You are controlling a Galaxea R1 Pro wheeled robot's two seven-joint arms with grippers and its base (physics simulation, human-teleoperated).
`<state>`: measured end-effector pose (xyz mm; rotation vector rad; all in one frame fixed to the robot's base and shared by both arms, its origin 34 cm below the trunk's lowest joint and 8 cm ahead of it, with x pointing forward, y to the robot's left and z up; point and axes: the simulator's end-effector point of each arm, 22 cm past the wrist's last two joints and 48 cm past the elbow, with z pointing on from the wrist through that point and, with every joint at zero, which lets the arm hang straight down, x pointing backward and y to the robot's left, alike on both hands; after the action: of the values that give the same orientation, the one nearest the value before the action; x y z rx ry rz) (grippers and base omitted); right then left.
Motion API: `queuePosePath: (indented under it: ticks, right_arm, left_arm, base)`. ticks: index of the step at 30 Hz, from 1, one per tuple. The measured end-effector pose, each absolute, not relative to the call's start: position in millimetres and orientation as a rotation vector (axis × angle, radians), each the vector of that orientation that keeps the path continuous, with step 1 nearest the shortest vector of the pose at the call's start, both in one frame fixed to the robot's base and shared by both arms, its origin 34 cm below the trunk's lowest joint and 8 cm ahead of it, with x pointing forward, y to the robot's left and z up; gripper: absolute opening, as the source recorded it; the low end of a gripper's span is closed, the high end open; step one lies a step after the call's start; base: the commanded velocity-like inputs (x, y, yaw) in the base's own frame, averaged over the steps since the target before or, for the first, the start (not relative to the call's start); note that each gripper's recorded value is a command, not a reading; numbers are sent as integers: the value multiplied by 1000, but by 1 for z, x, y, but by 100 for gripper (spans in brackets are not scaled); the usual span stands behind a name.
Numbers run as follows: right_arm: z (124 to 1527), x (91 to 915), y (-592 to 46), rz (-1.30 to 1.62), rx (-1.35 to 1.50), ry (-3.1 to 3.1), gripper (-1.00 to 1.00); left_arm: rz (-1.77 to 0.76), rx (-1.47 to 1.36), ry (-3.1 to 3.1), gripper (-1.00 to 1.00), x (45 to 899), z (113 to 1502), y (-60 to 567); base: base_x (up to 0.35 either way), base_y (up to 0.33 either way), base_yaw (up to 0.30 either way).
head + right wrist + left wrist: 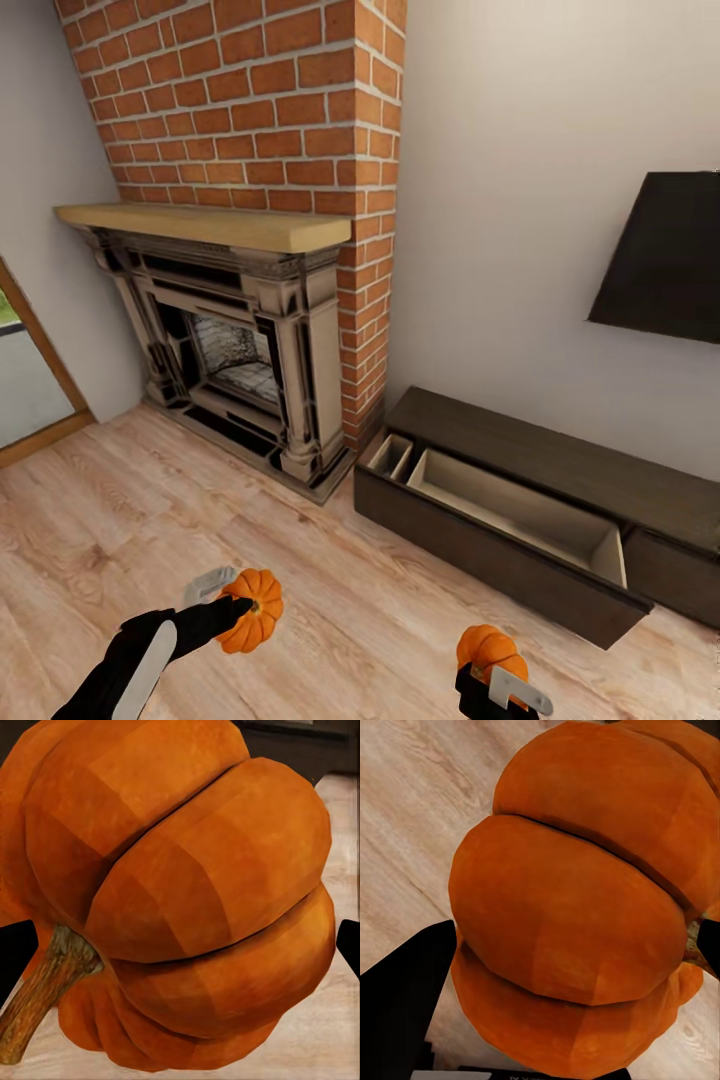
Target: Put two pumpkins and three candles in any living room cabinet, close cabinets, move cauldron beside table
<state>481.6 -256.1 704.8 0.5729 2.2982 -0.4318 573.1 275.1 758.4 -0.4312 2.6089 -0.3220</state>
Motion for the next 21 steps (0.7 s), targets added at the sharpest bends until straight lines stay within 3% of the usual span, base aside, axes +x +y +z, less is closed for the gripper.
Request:
queuePosePath:
  ticks: [5,21]
  right_arm:
    - [707,483,-256,-430,572,2294,-100]
    - [713,487,-258,-427,583,2276,-100]
  left_arm:
    - [-323,-430,2604,-100,574,761,275]
    - [-324,-426,2586,-100,578,769,276]
  base:
    - [199,0,-250]
    - [6,0,-242]
